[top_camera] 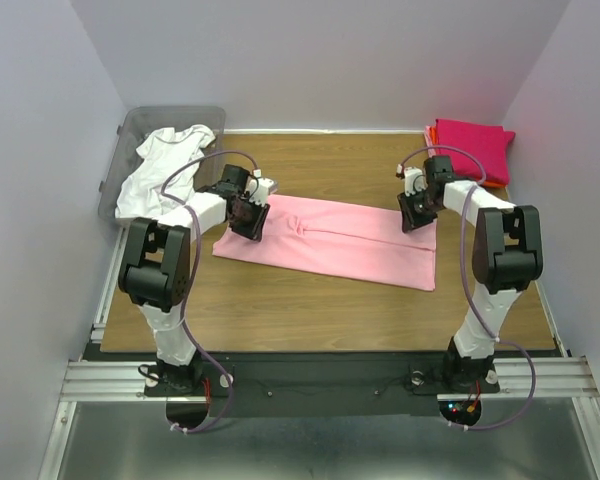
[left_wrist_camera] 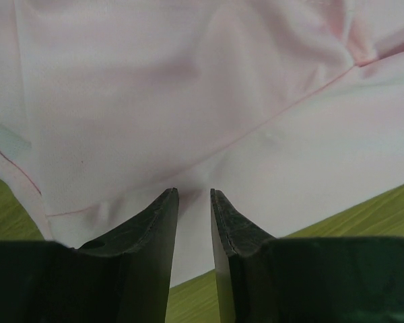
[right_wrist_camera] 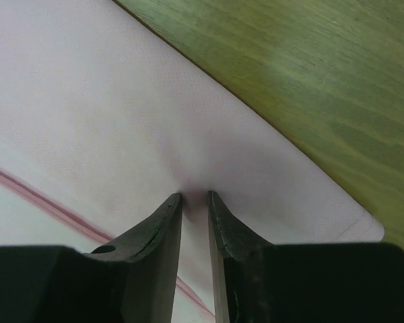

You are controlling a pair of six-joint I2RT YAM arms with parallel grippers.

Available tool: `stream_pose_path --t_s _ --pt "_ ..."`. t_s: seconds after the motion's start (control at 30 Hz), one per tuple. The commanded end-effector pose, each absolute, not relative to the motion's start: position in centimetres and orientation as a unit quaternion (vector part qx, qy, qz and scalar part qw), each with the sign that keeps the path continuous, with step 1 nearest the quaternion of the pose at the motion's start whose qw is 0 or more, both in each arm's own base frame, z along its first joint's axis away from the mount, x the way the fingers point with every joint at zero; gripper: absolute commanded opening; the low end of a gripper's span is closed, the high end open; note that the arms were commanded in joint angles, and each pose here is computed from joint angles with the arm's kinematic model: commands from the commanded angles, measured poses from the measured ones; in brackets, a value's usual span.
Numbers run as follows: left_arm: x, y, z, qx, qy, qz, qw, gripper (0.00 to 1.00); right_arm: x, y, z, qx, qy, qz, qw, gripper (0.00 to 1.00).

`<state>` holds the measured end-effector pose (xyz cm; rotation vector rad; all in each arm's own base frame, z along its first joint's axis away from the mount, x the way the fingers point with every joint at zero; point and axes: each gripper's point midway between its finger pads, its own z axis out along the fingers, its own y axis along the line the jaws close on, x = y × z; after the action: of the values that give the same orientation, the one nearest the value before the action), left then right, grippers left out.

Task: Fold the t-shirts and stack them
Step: Fold the tshirt

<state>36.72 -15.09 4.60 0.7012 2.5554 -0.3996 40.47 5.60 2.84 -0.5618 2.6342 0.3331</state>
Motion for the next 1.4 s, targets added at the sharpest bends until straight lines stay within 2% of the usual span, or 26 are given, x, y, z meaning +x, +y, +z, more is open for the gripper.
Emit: stream_pose_path --t_s 0.0,0.17,0.27,0.3,0.33,0.37,0.4,0.43,0.5,0.53,0.63,0.73,0.77,0.8,0.93,1.07,1.23,1.37 --pt "37.3 -14.1 4.0 0.256 0.933 -0.11 0.227 0.37 39.2 5.0 3.0 -0.221 0.946 0.111 0.21 0.28" --pt "39.8 -13.9 0.9 0.27 0.939 -0.082 0.198 0.37 34.5 5.5 2.0 -0.222 0.95 0.135 0.175 0.28" --pt "44.2 -14.9 0.9 0.296 0.928 -0.075 0.212 0.35 31.9 6.7 2.1 -0.224 0.948 0.163 0.157 0.27" --pt "47.1 -15.9 1.1 0.306 0.923 -0.08 0.22 0.35 30.3 8.1 2.2 -0.234 0.944 0.185 0.145 0.26" --pt "49.0 -16.8 1.9 0.313 0.916 -0.085 0.238 0.35 29.1 9.1 2.2 -0.241 0.941 0.199 0.131 0.25" --pt "49.9 -17.3 0.5 0.317 0.917 -0.091 0.224 0.35 27.0 10.2 2.0 -0.25 0.939 0.215 0.099 0.25" --pt "51.8 -18.1 1.5 0.317 0.911 -0.097 0.243 0.36 25.9 11.5 2.2 -0.261 0.934 0.231 0.085 0.25" --pt "56.0 -20.0 6.9 0.316 0.887 -0.109 0.317 0.37 24.5 14.1 2.7 -0.297 0.92 0.248 0.068 0.25" --pt "57.9 -21.1 7.9 0.308 0.882 -0.125 0.333 0.39 23.2 17.5 5.4 -0.302 0.896 0.321 0.058 0.26" --pt "59.3 -21.9 11.9 0.305 0.863 -0.133 0.38 0.4 23.4 19.0 7.5 -0.294 0.881 0.362 0.072 0.28" --pt "58.8 -22.1 15.9 0.3 0.844 -0.143 0.421 0.42 25.6 19.6 10.3 -0.303 0.873 0.364 0.115 0.31" --pt "54.2 -21.9 17.5 0.292 0.834 -0.174 0.435 0.43 28.0 19.1 11.5 -0.323 0.871 0.331 0.168 0.32" --pt "53.0 -22.0 15.1 0.289 0.846 -0.184 0.408 0.43 28.4 19.0 11.0 -0.322 0.874 0.323 0.169 0.32" --pt "52.1 -22.2 16.8 0.283 0.84 -0.195 0.42 0.43 28.8 18.9 10.5 -0.321 0.877 0.316 0.17 0.31" --pt "47.6 -23.2 12.6 0.282 0.861 -0.232 0.355 0.41 29.7 19.0 7.3 -0.302 0.887 0.31 0.16 0.29" --pt "45.8 -24.1 9.6 0.284 0.867 -0.258 0.318 0.39 29.7 19.4 5.0 -0.28 0.892 0.322 0.148 0.28" --pt "45.6 -24.8 6.5 0.285 0.877 -0.259 0.287 0.39 28.3 19.8 2.7 -0.257 0.898 0.334 0.123 0.28" --pt "47.2 -25.0 5.0 0.278 0.886 -0.245 0.278 0.37 28.6 20.8 2.0 -0.234 0.899 0.351 0.12 0.27"
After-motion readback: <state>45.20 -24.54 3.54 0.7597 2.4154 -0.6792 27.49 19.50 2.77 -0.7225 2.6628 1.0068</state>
